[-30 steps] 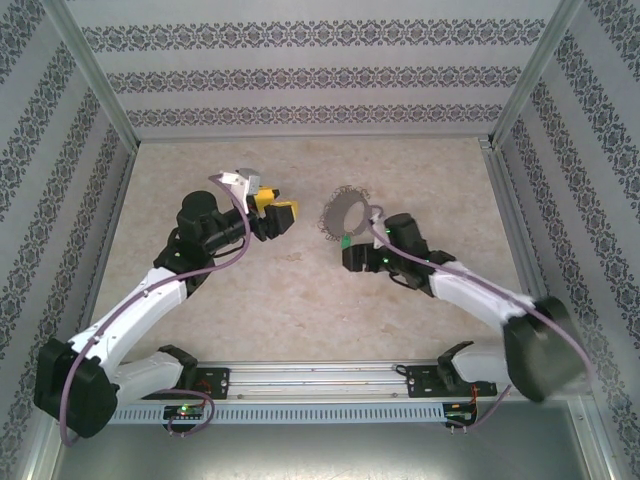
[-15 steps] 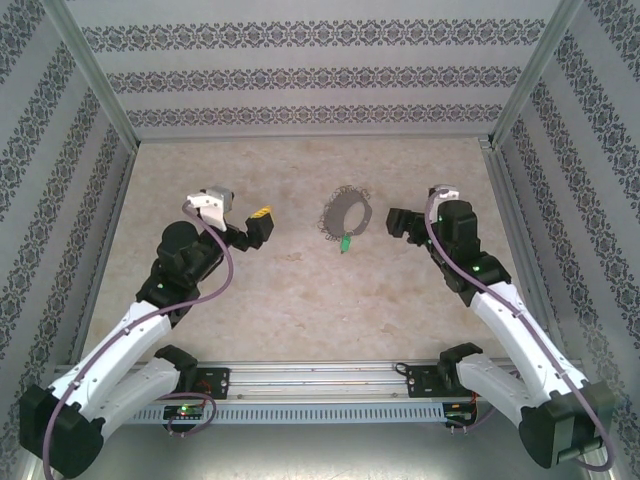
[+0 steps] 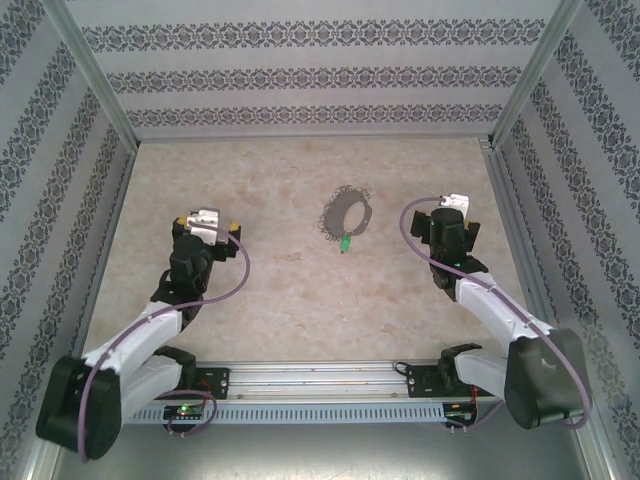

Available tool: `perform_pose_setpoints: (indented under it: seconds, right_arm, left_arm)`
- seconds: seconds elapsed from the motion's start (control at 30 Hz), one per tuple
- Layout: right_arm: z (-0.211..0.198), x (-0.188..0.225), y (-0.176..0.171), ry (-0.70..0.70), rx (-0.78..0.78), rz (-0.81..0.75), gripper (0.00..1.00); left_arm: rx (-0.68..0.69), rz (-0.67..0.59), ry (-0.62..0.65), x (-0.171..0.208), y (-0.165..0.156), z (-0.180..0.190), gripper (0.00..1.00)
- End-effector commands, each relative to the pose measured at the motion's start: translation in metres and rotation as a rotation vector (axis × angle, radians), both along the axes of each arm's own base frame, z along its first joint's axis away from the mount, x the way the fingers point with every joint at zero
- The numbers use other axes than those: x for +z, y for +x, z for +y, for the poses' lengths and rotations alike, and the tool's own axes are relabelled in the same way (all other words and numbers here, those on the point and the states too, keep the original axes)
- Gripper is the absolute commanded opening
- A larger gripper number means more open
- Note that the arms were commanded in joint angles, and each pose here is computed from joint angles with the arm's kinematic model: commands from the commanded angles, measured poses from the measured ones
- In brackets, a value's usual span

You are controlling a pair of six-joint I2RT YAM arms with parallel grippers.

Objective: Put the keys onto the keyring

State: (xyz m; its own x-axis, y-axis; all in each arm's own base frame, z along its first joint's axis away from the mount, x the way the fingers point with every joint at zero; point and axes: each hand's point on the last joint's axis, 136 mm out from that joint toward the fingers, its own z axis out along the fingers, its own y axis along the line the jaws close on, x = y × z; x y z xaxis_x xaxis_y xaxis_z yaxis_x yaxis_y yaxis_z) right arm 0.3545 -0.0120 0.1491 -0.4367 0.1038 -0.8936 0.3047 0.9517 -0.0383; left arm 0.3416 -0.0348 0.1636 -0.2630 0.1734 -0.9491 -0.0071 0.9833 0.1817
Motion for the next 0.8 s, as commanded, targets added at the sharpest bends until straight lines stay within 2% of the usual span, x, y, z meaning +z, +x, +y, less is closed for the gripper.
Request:
perform_pose_setpoints:
  seconds: [0.0,0.1,0.17,0.33,0.4,0.53,0.63,0.7,0.77]
  right_arm:
    - [-0.014,-0.006,0.009,-0.069,-0.025,-0.040,0.98]
    - [-0.021,-0.026,0.013,-0.070,-0.026,-0.033,0.98]
    - [-0.021,-0.027,0.016,-0.070,-0.003,-0.042,0.98]
    - [-0.011,-0.011,0.019,-0.049,0.092,-0.196,0.98]
    - [-0.005,-0.021,0.015,-0.030,0.131,-0.220,0.98]
    - [0.005,-0.037,0.027,-0.041,0.192,-0.273,0.98]
    - [0.009,-0.045,0.038,-0.007,0.228,-0.145,0.98]
    - [0.004,-0.043,0.043,0.037,0.235,-0.181,0.98]
    - [0.005,-0.045,0.042,0.036,0.238,-0.152,0.98]
  left_arm:
    - [0.022,-0.084,-0.022,-0.008,0.010,0.005,1.00]
    - [0.021,-0.066,-0.013,-0.032,0.021,0.010,1.00]
    - [0.023,-0.081,0.011,-0.036,0.024,0.013,1.00]
    - [0.006,-0.067,-0.066,-0.060,0.030,0.024,1.00]
    - [0.003,-0.096,-0.072,-0.061,0.034,0.025,1.00]
    - [-0.024,-0.003,-0.085,-0.069,0.042,0.022,1.00]
    - [0.005,0.047,-0.104,-0.073,0.051,0.028,1.00]
    - [0.051,0.079,-0.151,-0.075,0.060,0.042,1.00]
    - [0.052,0.105,-0.173,-0.079,0.059,0.045,1.00]
